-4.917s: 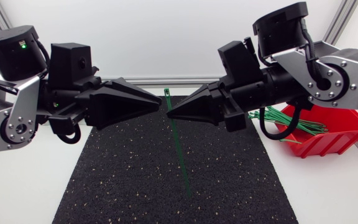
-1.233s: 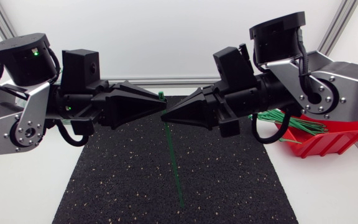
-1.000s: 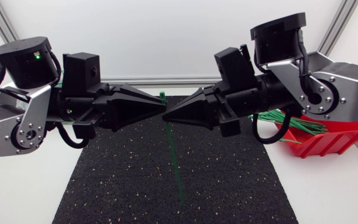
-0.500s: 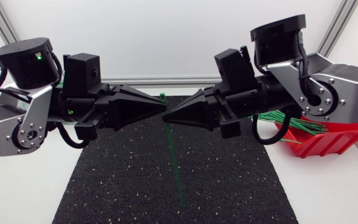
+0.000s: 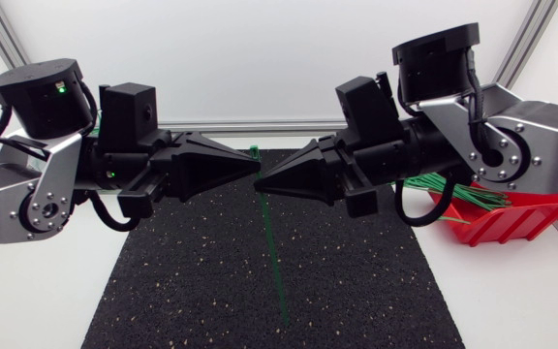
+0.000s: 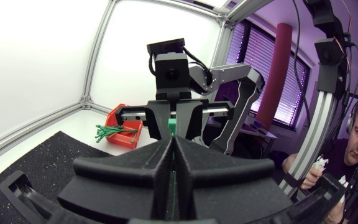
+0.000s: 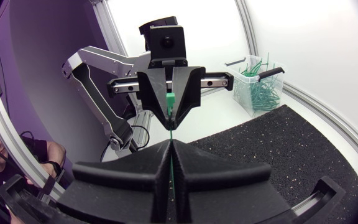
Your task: Take a green cable tie from the red box, thread the tail through the head to close it, then place it in the transparent bin on the left.
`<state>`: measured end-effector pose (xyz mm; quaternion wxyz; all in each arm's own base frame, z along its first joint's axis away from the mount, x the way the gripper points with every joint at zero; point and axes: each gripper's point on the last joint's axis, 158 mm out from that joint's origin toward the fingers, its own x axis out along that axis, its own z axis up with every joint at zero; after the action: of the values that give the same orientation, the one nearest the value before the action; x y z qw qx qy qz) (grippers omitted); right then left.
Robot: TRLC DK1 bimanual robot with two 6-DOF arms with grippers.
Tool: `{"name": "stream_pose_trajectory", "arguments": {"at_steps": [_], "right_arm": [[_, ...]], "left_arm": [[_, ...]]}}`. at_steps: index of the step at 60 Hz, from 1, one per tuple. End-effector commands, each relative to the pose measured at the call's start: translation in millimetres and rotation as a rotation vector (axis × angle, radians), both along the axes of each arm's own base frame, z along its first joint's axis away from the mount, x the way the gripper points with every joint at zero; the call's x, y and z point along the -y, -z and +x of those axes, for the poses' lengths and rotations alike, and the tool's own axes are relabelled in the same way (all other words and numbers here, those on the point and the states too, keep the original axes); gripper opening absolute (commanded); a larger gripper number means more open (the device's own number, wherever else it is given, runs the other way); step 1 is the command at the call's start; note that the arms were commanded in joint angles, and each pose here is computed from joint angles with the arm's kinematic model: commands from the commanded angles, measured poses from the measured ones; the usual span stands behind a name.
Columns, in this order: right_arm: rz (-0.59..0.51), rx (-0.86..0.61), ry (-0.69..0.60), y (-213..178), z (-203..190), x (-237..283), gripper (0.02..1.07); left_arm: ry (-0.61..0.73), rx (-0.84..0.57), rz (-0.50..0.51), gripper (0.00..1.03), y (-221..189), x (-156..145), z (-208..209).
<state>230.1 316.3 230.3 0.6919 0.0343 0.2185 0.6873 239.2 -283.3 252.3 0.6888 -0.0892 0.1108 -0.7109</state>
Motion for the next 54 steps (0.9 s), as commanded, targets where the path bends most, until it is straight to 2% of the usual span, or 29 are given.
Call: {"name": "stream_pose_trajectory", "arguments": {"at_steps": [1,22,24,26,29,30,32,34,38,47,50,54], "right_arm": [[0.0,-0.022,0.007,3.1,-2.8,3.6,0.08],[-0.002,-0.02,0.013,2.7,-1.5,3.6,0.1],[-0.005,-0.022,0.017,3.0,-1.1,3.9,0.15],[-0.006,-0.021,0.023,2.9,0.1,4.8,0.25],[-0.009,-0.022,0.032,2.9,2.1,6.5,0.45],[-0.011,-0.024,0.034,3.5,2.6,7.0,0.56],[-0.015,-0.026,0.04,4.1,3.5,8.1,0.72],[-0.018,-0.028,0.041,4.6,2.8,8.7,0.82],[-0.025,-0.021,0.045,5.7,2.6,10.2,0.88],[-0.076,0.021,0.064,16.1,2.7,13.0,0.88],[-0.091,0.03,0.073,18.5,3.2,14.9,0.92],[-0.113,0.057,0.089,22.2,4.9,19.0,0.92]], "left_arm": [[0.018,-0.028,0.015,0.03,13.1,1.9,-6.0],[-0.004,-0.027,0.015,0.03,11.8,-3.4,-1.5],[-0.011,-0.031,0.017,0.03,11.7,-4.0,0.2],[-0.014,-0.029,0.017,0.03,10.6,-4.5,0.6],[-0.024,-0.035,0.019,0.03,9.0,-6.5,4.0],[-0.027,-0.038,0.02,0.03,8.0,-7.1,5.4],[-0.037,-0.044,0.022,0.03,7.6,-9.1,8.6],[-0.044,-0.046,0.022,0.03,6.7,-11.3,11.2],[-0.052,-0.051,0.024,0.03,4.4,-13.6,13.4],[-0.064,-0.055,0.022,0.03,-2.1,-20.2,19.1],[-0.061,-0.066,0.024,0.03,-4.0,-21.3,20.5],[-0.057,-0.115,0.036,0.03,-6.2,-22.9,26.2]]}}
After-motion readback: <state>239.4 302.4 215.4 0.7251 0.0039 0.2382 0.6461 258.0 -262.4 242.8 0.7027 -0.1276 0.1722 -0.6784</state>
